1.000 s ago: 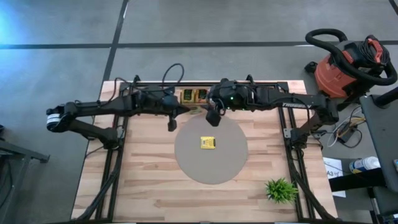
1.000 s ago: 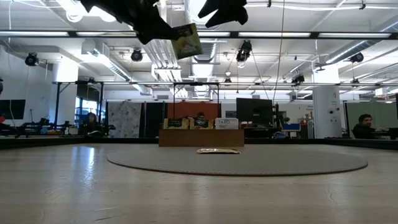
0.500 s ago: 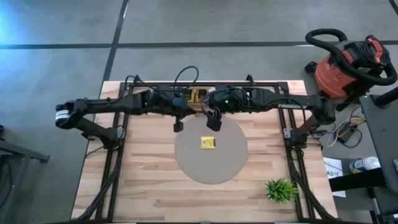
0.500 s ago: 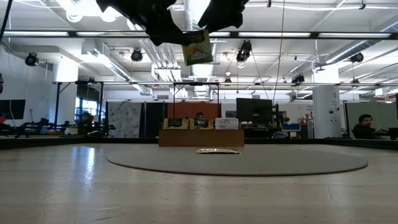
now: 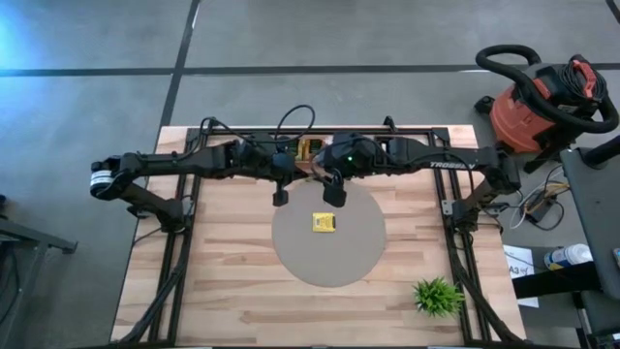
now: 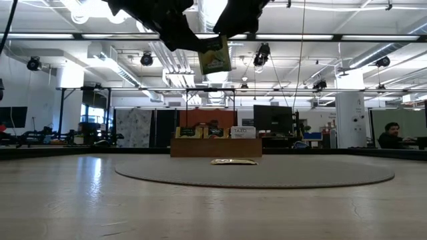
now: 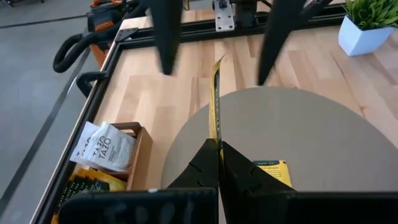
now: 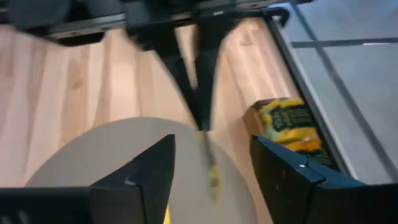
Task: Pick & Place Tea
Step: Put the left yellow tea bag into the left compartment of the wooden organizer
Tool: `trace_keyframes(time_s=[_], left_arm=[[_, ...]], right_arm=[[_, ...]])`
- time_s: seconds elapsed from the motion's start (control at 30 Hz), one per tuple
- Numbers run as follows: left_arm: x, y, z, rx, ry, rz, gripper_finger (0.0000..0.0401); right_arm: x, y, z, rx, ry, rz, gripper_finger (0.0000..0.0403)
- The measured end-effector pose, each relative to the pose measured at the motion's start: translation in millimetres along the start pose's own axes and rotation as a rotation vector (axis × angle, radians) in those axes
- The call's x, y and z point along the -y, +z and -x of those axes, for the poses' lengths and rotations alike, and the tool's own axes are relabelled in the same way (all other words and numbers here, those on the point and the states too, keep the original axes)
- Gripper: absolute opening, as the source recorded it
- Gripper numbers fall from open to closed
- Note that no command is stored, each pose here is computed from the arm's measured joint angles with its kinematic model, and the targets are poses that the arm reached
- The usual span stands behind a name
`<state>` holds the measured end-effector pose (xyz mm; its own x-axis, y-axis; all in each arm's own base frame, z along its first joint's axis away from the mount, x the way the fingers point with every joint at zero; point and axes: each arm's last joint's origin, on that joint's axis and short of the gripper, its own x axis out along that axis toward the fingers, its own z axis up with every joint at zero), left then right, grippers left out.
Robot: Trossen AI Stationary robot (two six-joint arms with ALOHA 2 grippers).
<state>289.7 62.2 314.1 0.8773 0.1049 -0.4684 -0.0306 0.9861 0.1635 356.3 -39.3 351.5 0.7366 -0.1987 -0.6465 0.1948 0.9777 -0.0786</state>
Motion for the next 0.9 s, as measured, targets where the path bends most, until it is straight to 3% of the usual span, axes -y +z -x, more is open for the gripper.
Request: trace_keyframes(time_s=[0.33, 0.67, 0.9], left_arm=[[-0.4, 1.9, 0.7, 0.006, 0.002, 0.002, 0.0], [0.1, 0.8, 0.3, 0.003, -0.001, 0.009, 0.0], [0.1, 0.6, 0.2, 0.002, -0.001, 0.009, 0.0]], right_arm=[[-2.7, -6.4, -13.2, -0.051, 0.031, 0.026, 0.0128], [-2.6, -6.7, -13.7, -0.053, 0.032, 0.03, 0.0016], [-2.7, -6.9, -13.7, -0.054, 0.031, 0.017, 0.0008]])
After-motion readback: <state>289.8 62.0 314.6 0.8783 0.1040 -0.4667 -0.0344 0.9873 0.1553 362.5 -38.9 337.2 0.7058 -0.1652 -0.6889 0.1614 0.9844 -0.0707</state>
